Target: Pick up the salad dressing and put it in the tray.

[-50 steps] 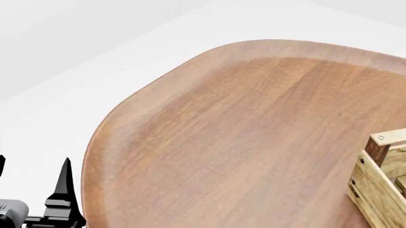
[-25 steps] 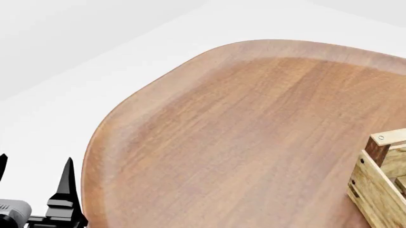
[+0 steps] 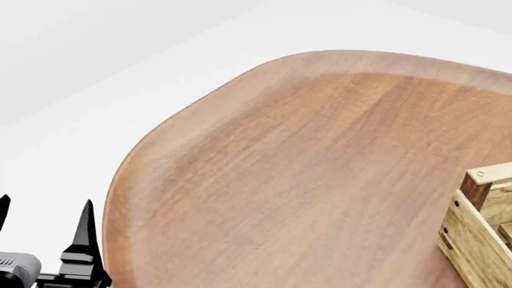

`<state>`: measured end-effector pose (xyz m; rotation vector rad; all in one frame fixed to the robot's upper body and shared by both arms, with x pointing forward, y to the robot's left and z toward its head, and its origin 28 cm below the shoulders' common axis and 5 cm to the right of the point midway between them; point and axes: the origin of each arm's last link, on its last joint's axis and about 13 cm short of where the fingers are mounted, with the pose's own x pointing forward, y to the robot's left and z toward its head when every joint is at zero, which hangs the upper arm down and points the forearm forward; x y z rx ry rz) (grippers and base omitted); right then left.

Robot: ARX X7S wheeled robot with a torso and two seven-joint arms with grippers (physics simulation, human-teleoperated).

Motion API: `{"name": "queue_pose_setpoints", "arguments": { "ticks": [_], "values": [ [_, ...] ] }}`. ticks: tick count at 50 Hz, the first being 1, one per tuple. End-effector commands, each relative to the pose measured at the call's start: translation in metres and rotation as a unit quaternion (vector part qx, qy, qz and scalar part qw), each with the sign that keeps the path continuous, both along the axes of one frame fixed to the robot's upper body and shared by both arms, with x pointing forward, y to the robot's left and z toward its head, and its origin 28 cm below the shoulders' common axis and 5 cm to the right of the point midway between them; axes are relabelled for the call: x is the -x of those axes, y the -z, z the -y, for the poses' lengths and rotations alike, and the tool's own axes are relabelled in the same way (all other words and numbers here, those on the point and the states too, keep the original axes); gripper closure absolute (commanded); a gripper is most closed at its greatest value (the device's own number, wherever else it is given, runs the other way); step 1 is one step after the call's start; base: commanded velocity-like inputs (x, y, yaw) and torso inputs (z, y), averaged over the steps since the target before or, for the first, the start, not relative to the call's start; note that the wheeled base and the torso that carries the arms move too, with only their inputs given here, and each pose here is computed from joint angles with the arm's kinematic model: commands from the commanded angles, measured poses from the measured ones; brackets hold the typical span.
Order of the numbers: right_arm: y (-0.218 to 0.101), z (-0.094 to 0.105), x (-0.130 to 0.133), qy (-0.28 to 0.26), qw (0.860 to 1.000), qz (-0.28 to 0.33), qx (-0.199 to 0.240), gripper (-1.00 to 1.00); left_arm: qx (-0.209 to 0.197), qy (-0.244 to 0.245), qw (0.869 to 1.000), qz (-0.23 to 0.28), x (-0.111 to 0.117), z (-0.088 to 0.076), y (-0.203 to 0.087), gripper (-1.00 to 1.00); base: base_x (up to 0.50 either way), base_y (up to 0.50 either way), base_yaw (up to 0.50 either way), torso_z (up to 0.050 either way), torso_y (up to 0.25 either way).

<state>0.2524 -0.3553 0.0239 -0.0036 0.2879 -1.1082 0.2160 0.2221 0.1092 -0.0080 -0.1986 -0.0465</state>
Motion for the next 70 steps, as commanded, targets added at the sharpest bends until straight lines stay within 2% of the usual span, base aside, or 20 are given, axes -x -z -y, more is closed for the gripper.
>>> {"name": "queue_pose_setpoints", "arguments": {
  "ticks": [1, 2, 31, 42, 60, 65, 68, 70],
  "values": [
    [0.011, -0.005, 0.005, -0.003, 1.0, -0.021, -0.001, 1.0, 0.0, 0.0, 1.0, 0.0, 0.0, 0.0, 0.001, -1.0, 0.0, 0.0, 0.0, 0.0, 0.0],
    [0.011, -0.006, 0.005, -0.002, 1.0, -0.022, -0.001, -1.0, 0.0, 0.0, 1.0, 0.0, 0.0, 0.0, 0.001, -1.0, 0.0, 0.0, 0.0, 0.0, 0.0],
    [0.009, -0.005, 0.003, -0.001, 1.0, -0.015, -0.002, -1.0, 0.001, -0.001, 1.0, 0.0, 0.0, 0.0, 0.0, -1.0, 0.0, 0.0, 0.0, 0.0, 0.0],
    [-0.026, -0.006, 0.008, -0.007, 0.999, 0.028, 0.029, -1.0, 0.001, -0.001, 1.0, 0.001, 0.001, 0.0, 0.0, -1.0, 0.0, 0.0, 0.0, 0.0, 0.0],
    [-0.085, -0.037, 0.025, -0.068, 0.991, 0.076, 0.083, -1.0, 0.002, -0.002, 1.0, 0.004, 0.001, -0.001, -0.001, -1.0, 0.0, 0.0, 0.0, 0.0, 0.0],
    [-0.101, -0.051, 0.029, -0.089, 0.984, 0.095, 0.125, -1.0, 0.002, -0.001, 1.0, 0.004, 0.001, -0.001, -0.002, -1.0, 0.0, 0.0, 0.0, 0.0, 0.0],
    [-0.116, -0.065, 0.033, -0.11, 0.973, 0.116, 0.168, -1.0, 0.003, -0.003, 1.0, 0.006, 0.0, -0.001, -0.002, -1.0, 0.0, 0.0, 0.0, 0.0, 0.0],
    [-0.123, -0.072, 0.035, -0.124, 0.968, 0.128, 0.177, -1.0, 0.005, -0.005, 1.0, 0.007, 0.0, -0.001, -0.003, -1.0, 0.0, 0.0, 0.0, 0.0, 0.0]
  ]
}}
